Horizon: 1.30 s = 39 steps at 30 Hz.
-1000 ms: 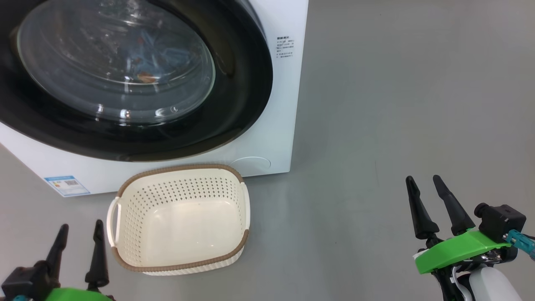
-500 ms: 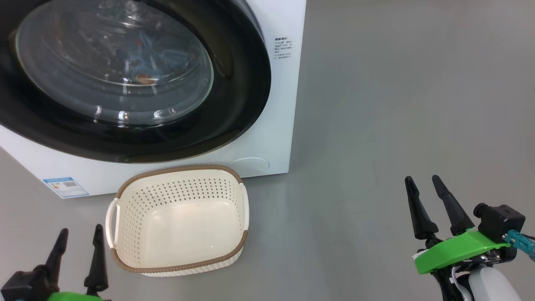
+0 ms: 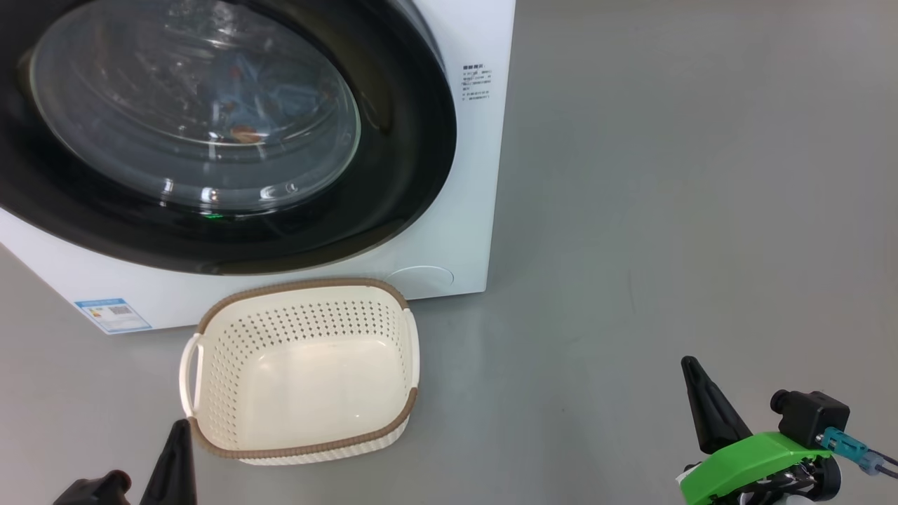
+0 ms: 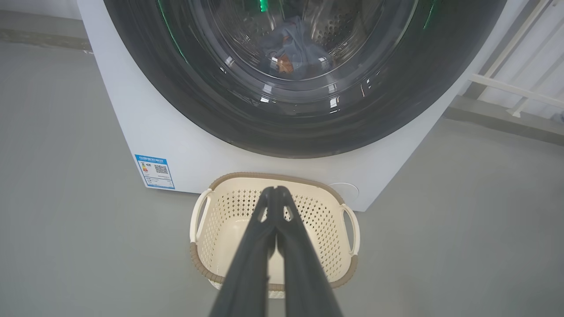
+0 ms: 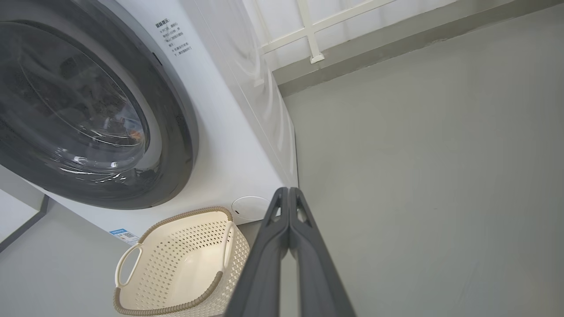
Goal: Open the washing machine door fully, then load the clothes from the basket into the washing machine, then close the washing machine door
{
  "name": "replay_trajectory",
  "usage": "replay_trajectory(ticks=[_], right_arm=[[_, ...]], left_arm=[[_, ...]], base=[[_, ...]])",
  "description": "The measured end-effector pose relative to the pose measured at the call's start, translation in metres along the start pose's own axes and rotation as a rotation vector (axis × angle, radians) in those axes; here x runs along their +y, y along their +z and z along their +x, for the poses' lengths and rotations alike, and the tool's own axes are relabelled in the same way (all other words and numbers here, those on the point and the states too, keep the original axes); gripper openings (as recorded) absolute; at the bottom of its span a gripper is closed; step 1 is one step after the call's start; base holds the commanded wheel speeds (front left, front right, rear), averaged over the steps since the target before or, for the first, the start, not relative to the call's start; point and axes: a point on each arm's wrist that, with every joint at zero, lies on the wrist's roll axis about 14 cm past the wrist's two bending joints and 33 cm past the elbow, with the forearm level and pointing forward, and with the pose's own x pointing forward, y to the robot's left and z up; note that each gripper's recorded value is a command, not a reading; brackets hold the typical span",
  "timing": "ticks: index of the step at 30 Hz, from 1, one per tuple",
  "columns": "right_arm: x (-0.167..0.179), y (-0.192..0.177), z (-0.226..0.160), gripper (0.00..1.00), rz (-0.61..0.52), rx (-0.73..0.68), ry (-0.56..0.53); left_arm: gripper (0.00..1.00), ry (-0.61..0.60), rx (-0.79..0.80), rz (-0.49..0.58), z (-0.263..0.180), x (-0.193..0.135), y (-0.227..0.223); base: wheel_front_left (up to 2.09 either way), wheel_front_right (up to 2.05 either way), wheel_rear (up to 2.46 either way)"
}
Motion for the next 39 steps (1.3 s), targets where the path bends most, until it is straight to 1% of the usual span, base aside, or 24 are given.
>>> replay_trajectory(ticks=[5, 9, 11, 18, 20, 25, 27, 28, 31, 39], right_arm=[[0.001, 0.001, 0.001, 0.00, 0.025, 0.003, -0.001], [0.000, 0.002, 0.002, 0.00, 0.078, 0.001, -0.009], [0.001, 0.002, 0.002, 0.00, 0.083, 0.002, -0.009], [0.001, 0.006, 0.003, 0.00, 0.154, -0.005, -0.019], [0.001, 0.007, 0.003, 0.00, 0.195, -0.008, -0.024], [0.002, 0.008, 0.004, 0.00, 0.225, -0.008, -0.024], [0.003, 0.009, 0.004, 0.00, 0.253, -0.009, -0.026], [0.003, 0.009, 0.004, 0.00, 0.271, -0.009, -0.027], [0.003, 0.010, 0.005, 0.00, 0.283, -0.010, -0.025], [0.004, 0.014, 0.006, 0.00, 0.362, -0.017, -0.027]], left_arm=[[0.00, 0.013, -0.001, -0.040, -0.001, 0.002, 0.001], [0.00, 0.027, 0.004, -0.090, -0.002, 0.005, 0.001], [0.00, 0.030, 0.003, -0.102, -0.002, 0.005, 0.001], [0.00, 0.048, 0.002, -0.175, -0.004, 0.008, 0.003], [0.00, 0.053, 0.003, -0.200, -0.004, 0.009, 0.003], [0.00, 0.062, 0.002, -0.247, -0.005, 0.010, 0.004], [0.00, 0.065, 0.002, -0.264, -0.005, 0.011, 0.005], [0.00, 0.070, 0.001, -0.290, -0.006, 0.012, 0.005], [0.00, 0.074, 0.002, -0.311, -0.006, 0.012, 0.005], [0.00, 0.084, -0.004, -0.392, -0.007, 0.014, 0.008]], base=[[0.00, 0.00, 0.00], [0.00, 0.00, 0.00], [0.00, 0.00, 0.00], [0.00, 0.00, 0.00], [0.00, 0.00, 0.00], [0.00, 0.00, 0.00], [0.00, 0.00, 0.00], [0.00, 0.00, 0.00], [0.00, 0.00, 0.00], [0.00, 0.00, 0.00]])
